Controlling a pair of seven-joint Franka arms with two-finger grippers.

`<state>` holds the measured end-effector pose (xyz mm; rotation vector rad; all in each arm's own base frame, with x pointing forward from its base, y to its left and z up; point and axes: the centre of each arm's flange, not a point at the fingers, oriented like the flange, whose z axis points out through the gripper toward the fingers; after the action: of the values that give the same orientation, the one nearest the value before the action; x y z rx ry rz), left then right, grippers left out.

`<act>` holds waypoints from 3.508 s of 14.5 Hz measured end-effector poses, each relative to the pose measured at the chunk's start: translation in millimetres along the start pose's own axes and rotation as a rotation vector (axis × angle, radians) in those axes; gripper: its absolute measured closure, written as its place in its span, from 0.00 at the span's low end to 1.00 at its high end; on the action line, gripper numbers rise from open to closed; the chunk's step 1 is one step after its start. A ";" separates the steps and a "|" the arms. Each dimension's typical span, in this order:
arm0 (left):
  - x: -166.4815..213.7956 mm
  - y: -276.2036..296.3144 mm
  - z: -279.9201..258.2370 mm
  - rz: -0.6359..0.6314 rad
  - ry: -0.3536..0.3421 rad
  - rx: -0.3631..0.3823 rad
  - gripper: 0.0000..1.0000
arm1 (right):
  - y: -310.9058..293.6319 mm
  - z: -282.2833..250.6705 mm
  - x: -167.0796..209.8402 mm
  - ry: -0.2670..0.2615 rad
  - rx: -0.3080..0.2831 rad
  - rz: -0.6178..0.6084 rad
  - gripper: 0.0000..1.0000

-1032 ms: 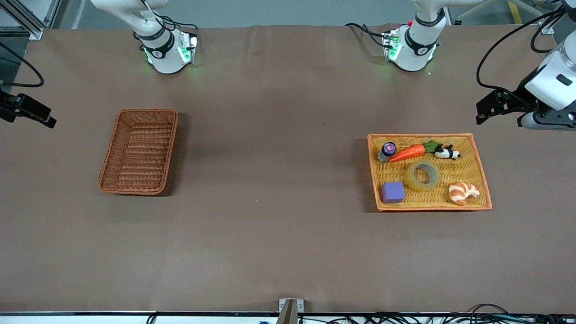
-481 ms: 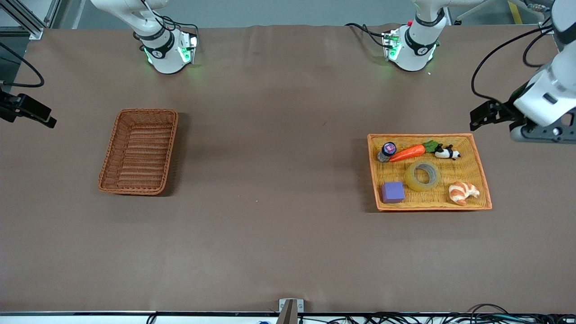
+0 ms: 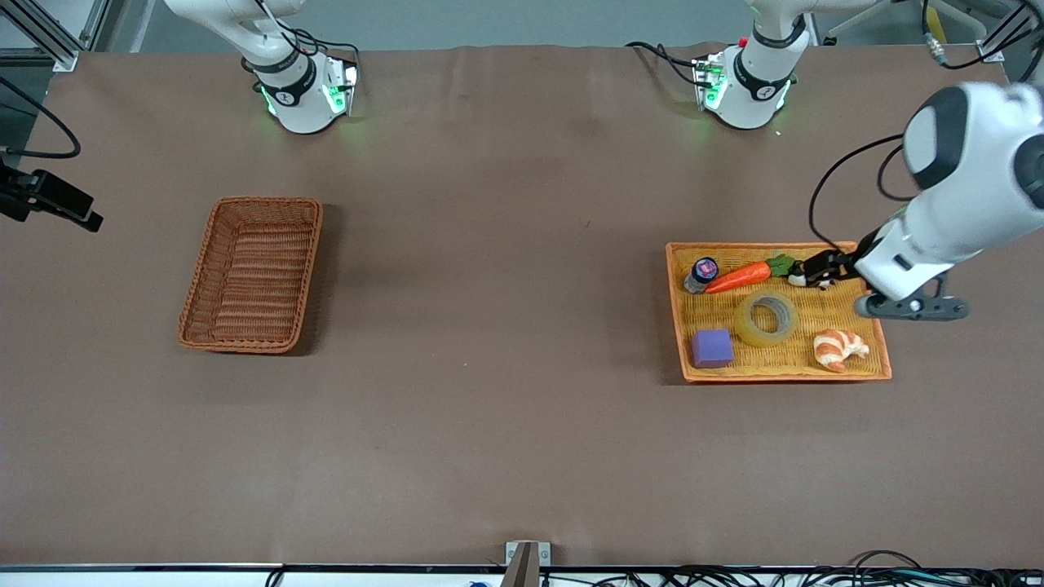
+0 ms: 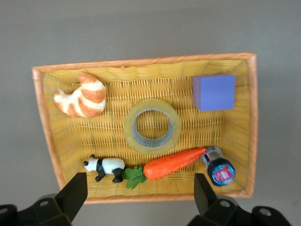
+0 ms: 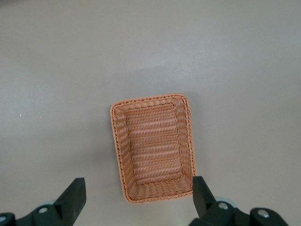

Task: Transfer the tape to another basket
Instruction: 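Reach the left gripper down over the yellow tape roll in the tray, then close the left gripper on the rim of the yellow tape roll, then lift the tape roll with the left gripper toward the table middle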

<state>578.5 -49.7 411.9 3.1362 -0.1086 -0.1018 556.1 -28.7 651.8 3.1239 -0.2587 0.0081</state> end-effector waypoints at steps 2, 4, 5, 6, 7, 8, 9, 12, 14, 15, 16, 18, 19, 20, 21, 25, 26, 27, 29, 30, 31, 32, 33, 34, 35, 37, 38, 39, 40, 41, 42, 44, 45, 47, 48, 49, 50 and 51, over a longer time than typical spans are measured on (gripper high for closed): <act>5.2 -3.6 45.9 -0.006 -0.018 -0.002 0.00 | 0.0 0.1 0.0 0.000 0.000 0.000 0.00; 14.3 -13.4 89.7 -0.023 -0.031 -0.002 0.00 | 0.0 0.2 0.0 -0.001 0.000 0.000 0.00; 18.0 -19.7 108.1 -0.034 -0.038 -0.001 0.00 | 0.1 0.2 0.0 -0.001 0.000 0.000 0.00; 19.7 -25.2 124.2 -0.043 -0.052 0.000 0.00 | 0.1 0.2 0.0 -0.001 0.000 0.000 0.00; 20.5 -29.1 137.9 -0.050 -0.065 0.001 0.00 | 0.1 0.2 0.1 -0.001 0.000 0.000 0.00; 21.2 -31.0 149.1 -0.053 -0.075 0.001 0.00 | 0.1 0.3 0.1 -0.001 0.000 0.000 0.00; 21.8 -31.4 159.2 -0.053 -0.081 0.001 0.00 | 0.1 0.3 0.1 -0.001 0.000 0.000 0.00; 22.3 -31.6 188.5 -0.054 -0.097 0.001 0.00 | 0.0 0.7 0.3 -0.002 0.000 0.000 0.00; 21.1 -32.1 204.4 -0.054 -0.110 0.001 0.00 | 0.0 1.0 0.4 -0.002 0.000 0.000 0.00; 20.3 -32.9 209.9 -0.056 -0.118 0.001 0.03 | 0.0 1.0 0.5 -0.002 0.000 0.000 0.00; 19.4 -34.7 212.9 -0.059 -0.123 0.002 0.13 | 0.0 1.0 0.5 -0.002 0.000 0.000 0.00; 17.6 -42.1 214.6 -0.071 -0.127 0.002 0.33 | 0.0 1.1 0.5 -0.002 0.000 0.000 0.00; 16.4 -46.1 215.5 -0.078 -0.129 0.002 0.45 | 0.0 1.2 0.5 -0.002 0.000 0.000 0.00; 15.0 -48.7 216.7 -0.082 -0.133 0.001 0.54 | -0.1 1.3 0.6 -0.003 -0.001 0.000 0.00; 13.9 -49.2 217.1 -0.083 -0.135 0.001 0.63 | -0.1 1.4 0.7 -0.003 -0.001 0.000 0.00; 14.0 -47.6 180.0 -0.081 -0.117 0.001 0.79 | 0.0 1.6 0.7 -0.003 -0.001 0.000 0.00; 15.0 -44.7 156.2 -0.076 -0.101 0.001 0.79 | 0.0 1.7 0.7 -0.004 -0.001 0.000 0.00; 16.3 -39.0 127.9 -0.066 -0.079 -0.001 0.79 | 0.0 1.7 0.7 -0.004 -0.001 0.000 0.00; 19.4 -10.9 67.4 -0.018 -0.031 -0.008 0.79 | 0.0 1.7 0.7 -0.004 -0.001 0.000 0.00; 20.9 12.9 40.2 0.023 -0.018 -0.012 0.79 | 0.1 1.7 0.7 -0.004 -0.001 0.000 0.00; 22.1 41.6 18.9 0.071 -0.015 -0.018 0.79 | 0.1 1.7 0.7 -0.004 -0.001 0.001 0.00; 22.5 73.5 5.8 0.124 -0.016 -0.025 0.79 | 0.2 1.7 0.7 -0.004 -0.001 0.001 0.00; 21.6 107.1 0.0 0.165 -0.019 -0.035 0.79 | 0.3 1.7 0.7 -0.004 -0.001 0.001 0.00; 19.5 139.9 1.0 0.182 -0.025 -0.045 0.79 | 0.5 1.8 0.8 -0.004 -0.001 0.001 0.00; 16.1 171.6 6.1 0.184 -0.035 -0.054 0.79 | 0.8 1.8 0.8 -0.004 -0.001 0.002 0.00; 7.9 234.4 23.1 0.168 -0.060 -0.057 0.79 | 0.7 1.9 0.8 -0.004 -0.001 0.002 0.00; 2.5 266.4 35.1 0.161 -0.076 -0.056 0.79 | 0.5 2.0 0.8 -0.004 -0.001 0.001 0.00; -2.4 297.1 47.8 0.152 -0.090 -0.054 0.79 | 0.5 2.1 0.9 -0.005 -0.001 0.001 0.00; -6.7 328.8 61.1 0.139 -0.100 -0.051 0.79 | 0.5 2.1 0.9 -0.005 -0.001 0.001 0.00; -10.7 359.8 75.1 0.125 -0.107 -0.047 0.79 | 0.7 2.2 1.0 -0.005 -0.001 0.002 0.00; -15.0 389.7 89.0 0.114 -0.113 -0.048 0.79 | 0.8 2.3 1.0 -0.005 -0.001 0.002 0.00; -26.3 447.9 115.7 0.115 -0.125 -0.072 0.79 | 1.0 2.4 1.1 -0.005 -0.001 0.002 0.00; -32.0 473.1 127.1 0.126 -0.128 -0.089 0.79 | 0.9 2.4 1.1 -0.005 -0.001 0.002 0.00; -40.1 512.2 150.1 0.148 -0.107 -0.114 0.79 | 0.9 2.4 1.1 -0.005 -0.001 0.002 0.00; -44.4 526.0 163.6 0.160 -0.089 -0.112 0.79 | 0.9 2.4 1.1 -0.005 -0.001 0.002 0.00; -49.5 536.2 177.6 0.172 -0.076 -0.099 0.79 | 0.9 2.4 1.1 -0.005 -0.001 0.002 0.00; -53.7 542.7 187.4 0.181 -0.069 -0.090 0.79 | 0.9 2.5 1.1 -0.005 -0.001 0.002 0.00; -55.5 545.9 193.8 0.185 -0.065 -0.086 0.79 | 0.9 2.4 1.2 -0.005 -0.001 0.002 0.00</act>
<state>473.0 -590.3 224.3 3.0200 -0.3824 -0.2012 557.2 -29.8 649.4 3.1231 -0.2619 0.0006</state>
